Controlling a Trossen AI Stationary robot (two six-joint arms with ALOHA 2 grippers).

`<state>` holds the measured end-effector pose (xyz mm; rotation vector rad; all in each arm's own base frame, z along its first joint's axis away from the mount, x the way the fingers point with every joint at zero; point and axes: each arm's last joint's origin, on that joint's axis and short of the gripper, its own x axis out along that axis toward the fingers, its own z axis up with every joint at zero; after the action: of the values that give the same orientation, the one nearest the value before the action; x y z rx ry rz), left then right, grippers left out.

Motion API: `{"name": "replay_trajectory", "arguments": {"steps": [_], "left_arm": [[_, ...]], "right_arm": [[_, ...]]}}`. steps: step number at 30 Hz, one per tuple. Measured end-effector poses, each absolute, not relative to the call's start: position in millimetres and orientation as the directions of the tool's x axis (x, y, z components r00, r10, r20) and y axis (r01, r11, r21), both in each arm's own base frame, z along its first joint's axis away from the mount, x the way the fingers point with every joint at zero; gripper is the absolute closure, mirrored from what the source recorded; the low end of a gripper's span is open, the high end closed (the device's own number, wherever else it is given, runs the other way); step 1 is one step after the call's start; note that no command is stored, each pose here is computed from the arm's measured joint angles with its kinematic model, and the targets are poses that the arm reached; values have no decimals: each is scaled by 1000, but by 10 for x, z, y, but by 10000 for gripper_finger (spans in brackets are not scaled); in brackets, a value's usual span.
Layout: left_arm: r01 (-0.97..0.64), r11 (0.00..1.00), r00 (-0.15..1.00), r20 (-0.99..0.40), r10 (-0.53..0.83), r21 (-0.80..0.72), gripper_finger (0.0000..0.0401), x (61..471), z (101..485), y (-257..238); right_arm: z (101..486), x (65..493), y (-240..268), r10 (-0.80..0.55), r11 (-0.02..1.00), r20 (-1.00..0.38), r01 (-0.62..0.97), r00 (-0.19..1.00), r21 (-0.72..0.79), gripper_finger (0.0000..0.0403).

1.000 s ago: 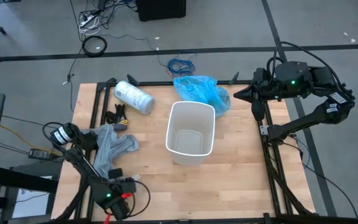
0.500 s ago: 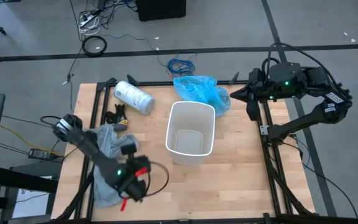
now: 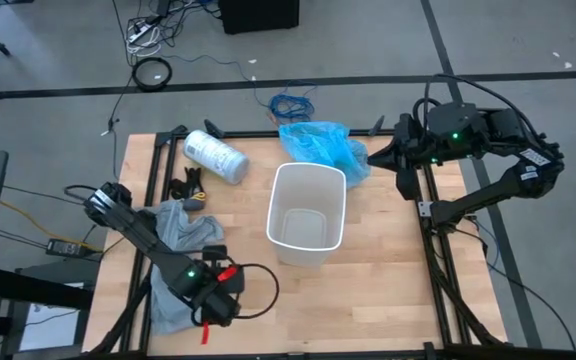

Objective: Place trash/remove bag and relplace
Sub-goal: Put the gray trash bag into the trash bin

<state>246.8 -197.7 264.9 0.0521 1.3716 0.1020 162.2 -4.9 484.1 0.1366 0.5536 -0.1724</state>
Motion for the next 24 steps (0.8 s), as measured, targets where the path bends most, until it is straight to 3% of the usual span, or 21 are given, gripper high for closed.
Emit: {"name": "replay_trajectory", "arguments": {"steps": [4,9,14,20,24], "left_arm": [[-87,996,131,-991,29,18,312,2423,2301,-1984],[-169,980,205,-976,-71,-107,271,2461,2001,-2012],[-235,965,211,-975,-69,-119,249,2426,1818,-1964],[-278,928,253,-951,-180,-249,252,2384,1504,-1923],[-312,906,223,-949,-223,-286,307,2368,1445,-1883]], "right_arm": [[4841,1622,-49,-125,979,-534,190,836,68,330],[4840,1619,-50,-127,979,-535,191,835,67,280],[4837,1617,-50,-126,979,-538,192,834,67,249],[4836,1617,-50,-126,978,-539,196,833,74,241],[4809,1598,-58,-153,974,-565,221,811,53,244]]}}
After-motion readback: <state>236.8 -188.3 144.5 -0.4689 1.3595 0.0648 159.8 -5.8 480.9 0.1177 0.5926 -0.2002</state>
